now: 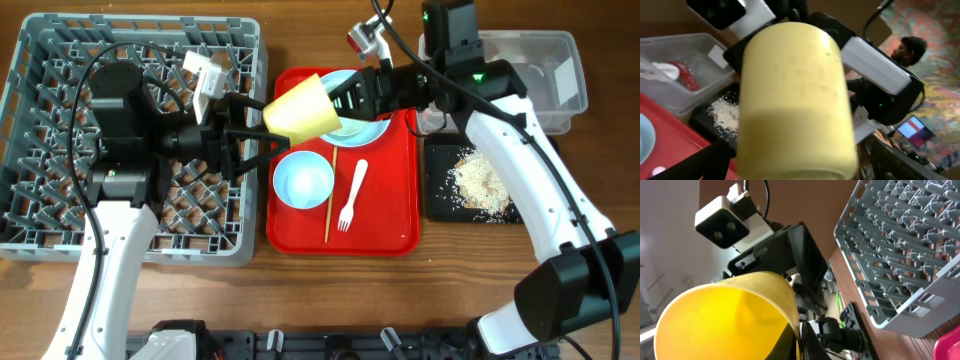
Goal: Sort waste into correct bins and load items into the dishwasher rack
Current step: 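Grasp the yellow cup with the left gripper and take it from the right, then lower the yellow cup into the dish rack with the left gripper, release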
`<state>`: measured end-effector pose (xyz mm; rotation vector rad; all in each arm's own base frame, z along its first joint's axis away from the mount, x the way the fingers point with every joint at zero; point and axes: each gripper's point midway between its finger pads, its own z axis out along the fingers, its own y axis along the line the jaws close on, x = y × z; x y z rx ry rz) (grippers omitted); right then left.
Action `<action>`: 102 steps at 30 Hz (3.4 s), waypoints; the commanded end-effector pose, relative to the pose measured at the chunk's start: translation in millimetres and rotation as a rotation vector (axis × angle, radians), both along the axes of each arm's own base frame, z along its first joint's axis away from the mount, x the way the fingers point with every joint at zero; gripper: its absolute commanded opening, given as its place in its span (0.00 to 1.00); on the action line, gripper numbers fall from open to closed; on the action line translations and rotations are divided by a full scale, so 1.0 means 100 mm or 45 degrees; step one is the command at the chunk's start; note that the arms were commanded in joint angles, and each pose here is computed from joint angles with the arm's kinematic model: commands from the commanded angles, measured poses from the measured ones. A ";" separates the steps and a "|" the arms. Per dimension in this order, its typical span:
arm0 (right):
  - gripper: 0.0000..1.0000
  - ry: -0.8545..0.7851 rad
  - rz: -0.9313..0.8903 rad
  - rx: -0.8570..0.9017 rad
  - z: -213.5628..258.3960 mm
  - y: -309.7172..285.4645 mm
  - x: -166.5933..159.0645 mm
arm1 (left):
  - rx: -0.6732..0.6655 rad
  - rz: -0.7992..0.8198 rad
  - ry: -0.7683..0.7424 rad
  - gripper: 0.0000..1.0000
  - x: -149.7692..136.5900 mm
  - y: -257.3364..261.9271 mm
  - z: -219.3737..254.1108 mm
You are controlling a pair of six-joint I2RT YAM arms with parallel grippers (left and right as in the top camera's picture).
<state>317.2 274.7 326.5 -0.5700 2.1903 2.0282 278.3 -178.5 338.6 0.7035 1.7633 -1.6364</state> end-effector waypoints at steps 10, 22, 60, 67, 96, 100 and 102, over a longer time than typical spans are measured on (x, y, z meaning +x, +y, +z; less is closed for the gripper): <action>0.04 0.032 0.028 0.020 0.07 0.02 -0.04 | 0.044 0.179 -0.007 0.87 0.25 -0.02 0.01; 0.04 0.034 0.028 0.020 0.07 0.02 -0.04 | 0.037 0.185 -0.003 0.65 0.26 -0.01 0.03; 0.04 0.053 0.049 0.015 0.07 0.07 -0.09 | -0.019 0.051 -0.197 0.72 0.10 0.01 0.29; 0.04 0.054 0.049 0.015 0.07 0.07 -0.09 | -0.019 0.051 -0.197 0.69 0.10 0.01 0.29; 0.34 0.005 -0.789 -1.210 -1.11 -1.40 0.33 | 0.749 1.212 0.616 0.20 0.38 1.44 -1.15; 0.36 0.024 -0.888 -1.379 -0.98 -1.93 0.04 | 1.184 1.531 0.830 0.18 -0.08 2.11 -1.30; 0.36 0.006 -0.867 -1.405 -0.98 -1.99 0.00 | 1.300 1.544 0.924 0.17 -0.24 2.20 -1.42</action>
